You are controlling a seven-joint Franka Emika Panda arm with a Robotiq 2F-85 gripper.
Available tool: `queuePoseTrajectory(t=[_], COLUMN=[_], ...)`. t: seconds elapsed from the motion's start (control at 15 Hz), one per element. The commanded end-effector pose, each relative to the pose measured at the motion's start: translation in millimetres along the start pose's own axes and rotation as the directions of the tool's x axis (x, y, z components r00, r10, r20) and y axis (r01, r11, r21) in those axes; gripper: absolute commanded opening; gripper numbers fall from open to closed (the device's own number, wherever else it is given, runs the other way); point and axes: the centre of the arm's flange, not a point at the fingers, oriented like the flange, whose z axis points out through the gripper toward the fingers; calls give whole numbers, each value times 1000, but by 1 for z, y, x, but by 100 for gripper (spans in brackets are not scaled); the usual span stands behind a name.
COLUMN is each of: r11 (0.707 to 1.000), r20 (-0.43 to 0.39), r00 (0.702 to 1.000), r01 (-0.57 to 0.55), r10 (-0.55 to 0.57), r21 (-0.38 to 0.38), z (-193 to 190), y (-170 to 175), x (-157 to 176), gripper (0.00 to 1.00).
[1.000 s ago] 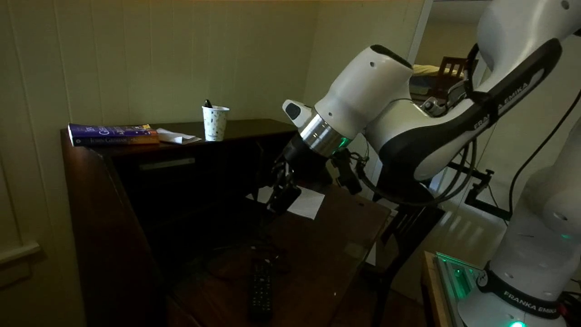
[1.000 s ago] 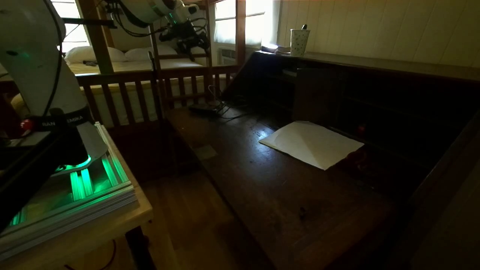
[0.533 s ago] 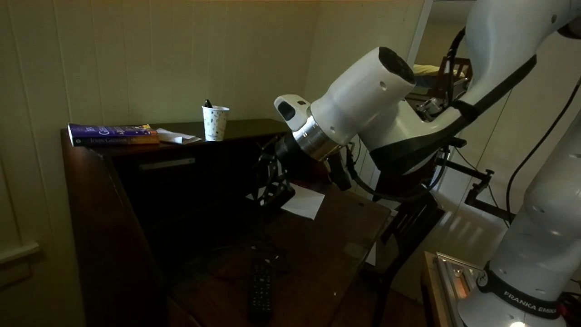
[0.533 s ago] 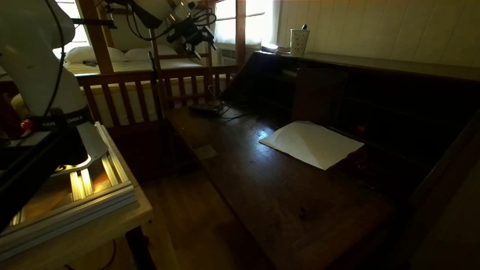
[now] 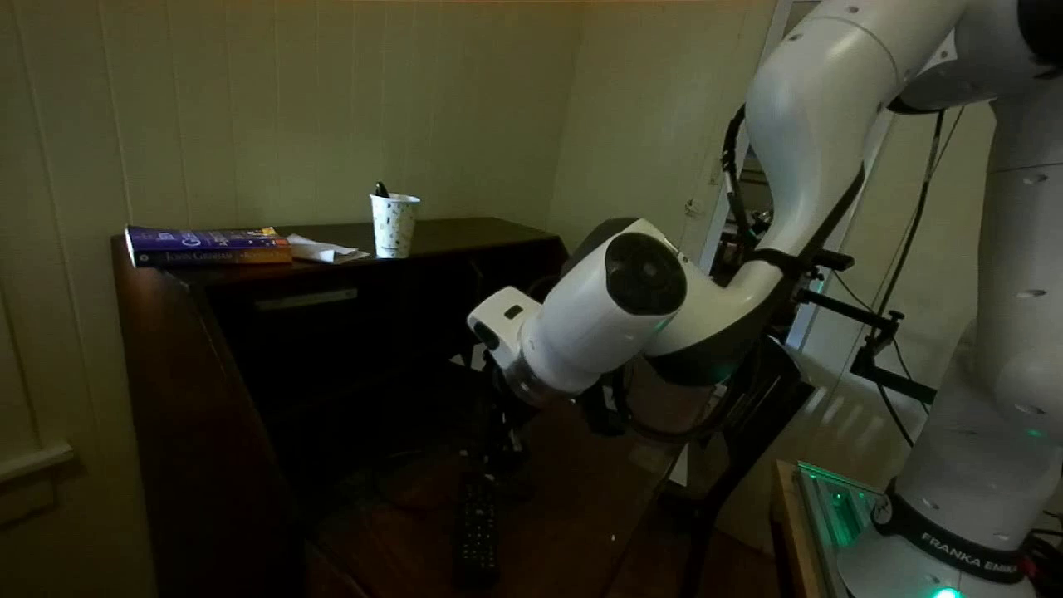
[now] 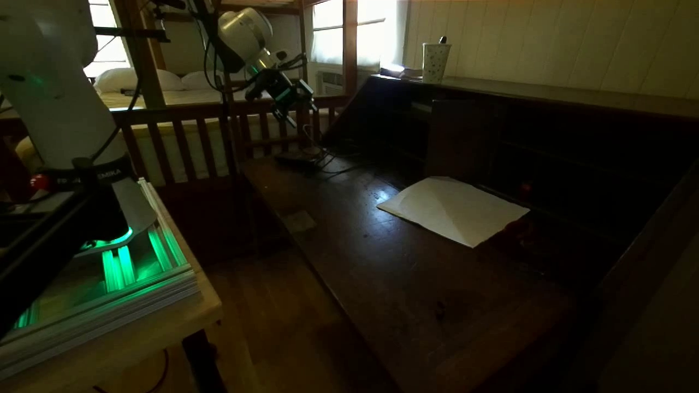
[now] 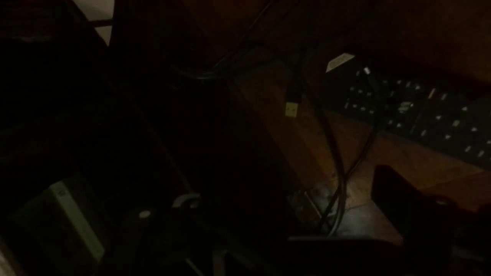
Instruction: Move the cable
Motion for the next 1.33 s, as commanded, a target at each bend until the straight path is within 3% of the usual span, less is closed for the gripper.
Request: queuePoseTrajectory(t=[0.0, 0.33, 0.87, 0.93, 1.07, 1.27], r11=[1000, 1000, 998, 998, 997, 996], r20=[2, -26, -25, -27, -30, -37], r00=[1000, 1000, 998, 998, 997, 995], r01=[3, -6, 56, 60, 73, 92], r10=[-3, 6, -56, -61, -74, -93], r21=[4, -24, -23, -21, -13, -10], z=[3, -10, 14, 16, 20, 22], y=[-2, 10, -16, -18, -20, -24], x=[0, 6, 15, 16, 19, 25], gripper=[100, 100, 100, 75, 66, 44])
